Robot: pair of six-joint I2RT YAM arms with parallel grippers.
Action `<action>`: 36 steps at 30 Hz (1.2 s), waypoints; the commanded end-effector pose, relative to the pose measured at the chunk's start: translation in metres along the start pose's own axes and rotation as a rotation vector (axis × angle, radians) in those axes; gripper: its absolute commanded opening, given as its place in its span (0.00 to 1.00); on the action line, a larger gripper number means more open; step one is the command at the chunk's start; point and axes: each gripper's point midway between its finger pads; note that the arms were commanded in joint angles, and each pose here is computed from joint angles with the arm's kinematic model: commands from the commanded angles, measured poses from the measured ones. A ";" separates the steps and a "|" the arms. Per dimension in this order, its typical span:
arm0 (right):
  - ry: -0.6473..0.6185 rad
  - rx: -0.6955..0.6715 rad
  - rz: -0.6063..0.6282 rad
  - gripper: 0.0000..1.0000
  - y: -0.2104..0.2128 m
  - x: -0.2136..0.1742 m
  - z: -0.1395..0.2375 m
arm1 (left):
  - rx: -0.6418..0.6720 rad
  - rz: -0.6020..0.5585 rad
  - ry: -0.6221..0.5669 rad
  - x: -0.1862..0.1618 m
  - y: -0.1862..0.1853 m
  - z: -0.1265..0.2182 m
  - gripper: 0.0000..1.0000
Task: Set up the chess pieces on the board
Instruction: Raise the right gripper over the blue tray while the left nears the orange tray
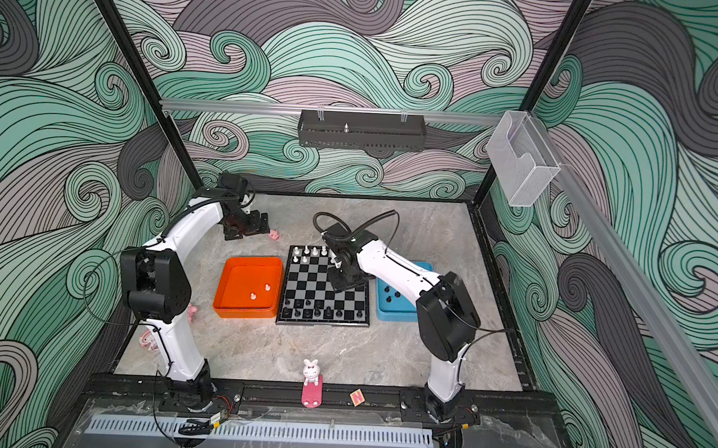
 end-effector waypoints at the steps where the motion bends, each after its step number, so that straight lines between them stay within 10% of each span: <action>1: -0.080 -0.035 -0.050 0.53 -0.030 0.014 0.026 | 0.002 0.009 -0.001 0.000 0.002 -0.001 0.94; 13: -0.181 -0.045 -0.179 0.99 -0.095 0.012 0.047 | 0.064 0.044 -0.001 -0.006 0.014 0.002 0.98; 36: -0.204 -0.014 -0.278 1.00 -0.134 -0.007 0.033 | 0.211 -0.015 0.251 -0.140 0.059 -0.005 0.94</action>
Point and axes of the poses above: each gripper's point midway between its finger pads, its own z axis back along the fingers, its own y axis along the line the jaws close on, x = y × z, and after that the axes turned 6 degrees about z, right-handed
